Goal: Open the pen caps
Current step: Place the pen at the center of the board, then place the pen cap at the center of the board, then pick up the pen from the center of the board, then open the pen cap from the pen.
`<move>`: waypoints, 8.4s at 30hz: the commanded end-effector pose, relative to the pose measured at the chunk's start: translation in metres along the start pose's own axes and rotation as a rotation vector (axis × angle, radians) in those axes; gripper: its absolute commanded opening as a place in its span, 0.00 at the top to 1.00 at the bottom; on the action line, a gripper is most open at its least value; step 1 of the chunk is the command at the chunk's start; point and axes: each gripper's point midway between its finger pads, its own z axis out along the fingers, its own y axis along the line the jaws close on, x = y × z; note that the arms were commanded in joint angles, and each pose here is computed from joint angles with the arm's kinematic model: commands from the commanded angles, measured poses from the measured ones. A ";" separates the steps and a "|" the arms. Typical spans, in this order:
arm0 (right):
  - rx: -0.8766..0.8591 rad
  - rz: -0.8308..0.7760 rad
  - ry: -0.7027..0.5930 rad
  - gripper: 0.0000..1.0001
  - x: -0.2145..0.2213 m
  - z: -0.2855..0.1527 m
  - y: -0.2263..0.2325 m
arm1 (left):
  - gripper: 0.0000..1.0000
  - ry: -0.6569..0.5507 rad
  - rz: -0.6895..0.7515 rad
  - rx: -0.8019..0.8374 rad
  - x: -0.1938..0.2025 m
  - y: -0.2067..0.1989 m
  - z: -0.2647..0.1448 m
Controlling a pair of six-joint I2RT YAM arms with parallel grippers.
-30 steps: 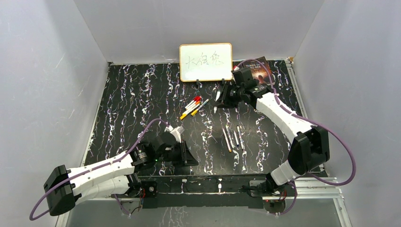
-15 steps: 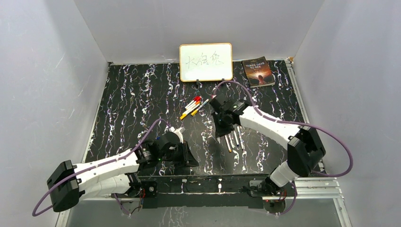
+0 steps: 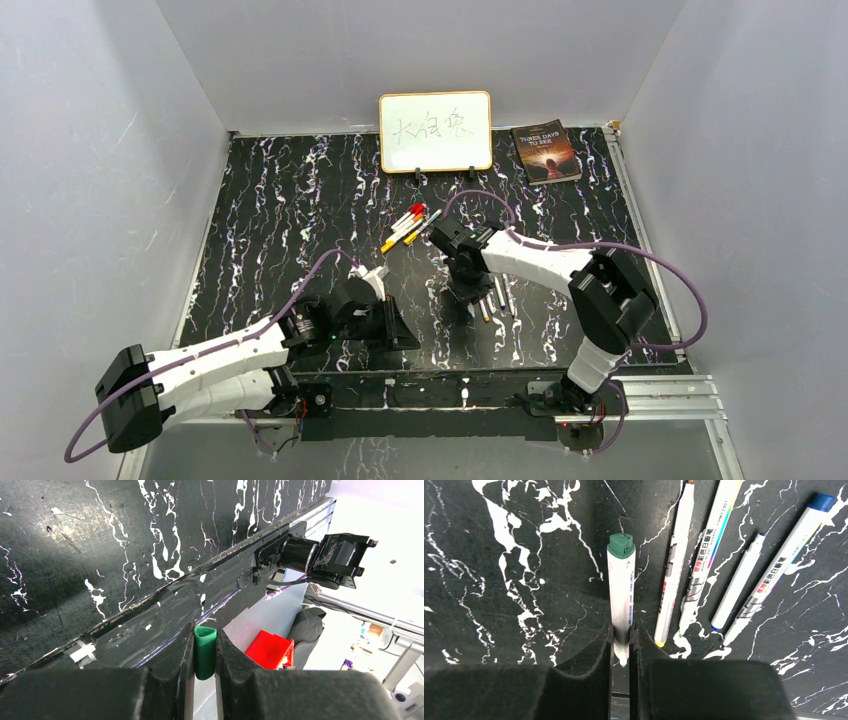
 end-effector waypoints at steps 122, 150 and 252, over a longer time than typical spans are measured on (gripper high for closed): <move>-0.059 0.556 -0.259 0.40 -0.242 0.025 0.009 | 0.02 -0.146 0.068 -0.431 -0.084 0.049 -0.096; 0.160 0.562 -0.026 0.79 -0.159 0.108 -0.018 | 0.02 -0.083 0.173 -0.361 -0.065 0.046 -0.103; -1.096 0.524 -0.429 1.00 -0.117 -0.181 0.132 | 0.03 -0.277 0.075 0.182 -0.115 -0.054 -0.047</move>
